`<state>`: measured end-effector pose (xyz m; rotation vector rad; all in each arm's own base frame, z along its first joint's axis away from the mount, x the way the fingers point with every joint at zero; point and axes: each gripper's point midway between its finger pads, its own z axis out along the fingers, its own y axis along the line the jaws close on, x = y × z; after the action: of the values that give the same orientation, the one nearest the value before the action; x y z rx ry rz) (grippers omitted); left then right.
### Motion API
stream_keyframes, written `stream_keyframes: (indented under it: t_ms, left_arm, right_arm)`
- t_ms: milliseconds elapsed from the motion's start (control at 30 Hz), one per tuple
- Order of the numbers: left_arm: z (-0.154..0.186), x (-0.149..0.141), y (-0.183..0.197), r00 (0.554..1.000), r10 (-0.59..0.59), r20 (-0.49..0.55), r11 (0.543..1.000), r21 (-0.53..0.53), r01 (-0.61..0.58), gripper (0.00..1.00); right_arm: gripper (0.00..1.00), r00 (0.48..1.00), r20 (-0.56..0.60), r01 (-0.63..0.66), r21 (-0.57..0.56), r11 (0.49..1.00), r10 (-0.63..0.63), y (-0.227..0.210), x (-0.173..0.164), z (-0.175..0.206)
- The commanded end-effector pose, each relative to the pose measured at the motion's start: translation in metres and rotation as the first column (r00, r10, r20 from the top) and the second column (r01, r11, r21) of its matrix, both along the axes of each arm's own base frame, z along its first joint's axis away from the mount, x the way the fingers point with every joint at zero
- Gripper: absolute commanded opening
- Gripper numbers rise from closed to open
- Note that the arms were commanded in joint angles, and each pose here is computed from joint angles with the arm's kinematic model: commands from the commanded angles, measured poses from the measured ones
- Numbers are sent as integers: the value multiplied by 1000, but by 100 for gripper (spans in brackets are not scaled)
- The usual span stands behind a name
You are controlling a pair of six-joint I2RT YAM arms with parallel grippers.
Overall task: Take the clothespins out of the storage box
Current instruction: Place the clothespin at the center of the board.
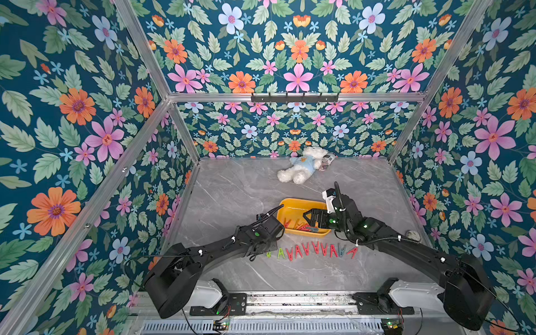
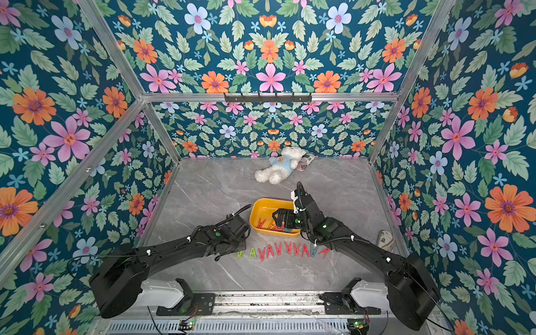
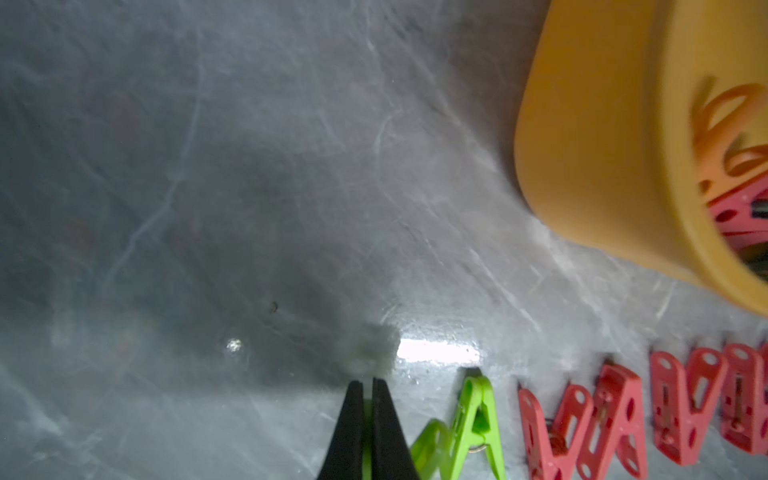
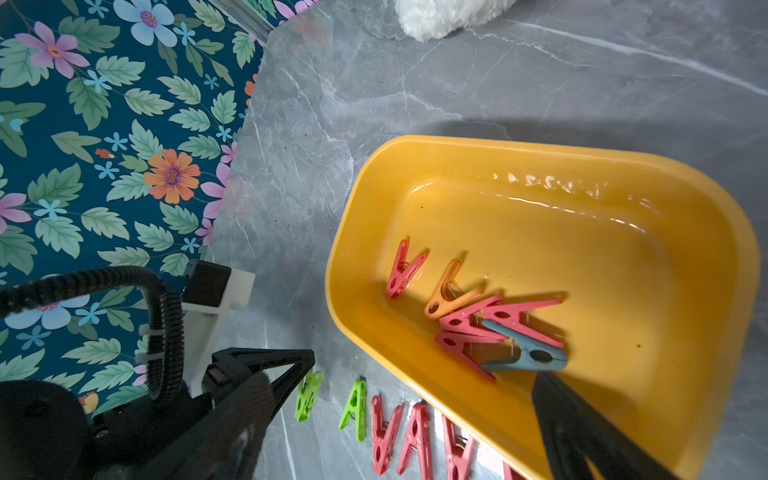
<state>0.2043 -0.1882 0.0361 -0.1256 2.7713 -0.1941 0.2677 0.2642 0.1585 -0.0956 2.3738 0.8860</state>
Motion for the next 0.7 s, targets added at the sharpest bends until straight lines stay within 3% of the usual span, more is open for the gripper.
stream_keyframes:
  t_ms: [0,333,567,667]
  left_arm:
    - [-2,2,-10,1000,24,10,999,-45,-23,4]
    - [-14,-1,-12,1000,13,-5,1000,-24,-13,8]
    - [-5,3,-8,1000,14,15,1000,2,-14,24]
    - [3,6,-4,999,13,33,1000,26,-14,36]
  right_arm:
    - [99,1000,-4,25,-2,1000,-25,-2,0,-1]
    - [99,1000,-10,27,-10,1000,-27,-3,-1,-2]
    - [99,999,-12,44,-37,998,-44,-8,0,-7]
    - [99,999,-10,46,-42,998,-47,-8,0,-7]
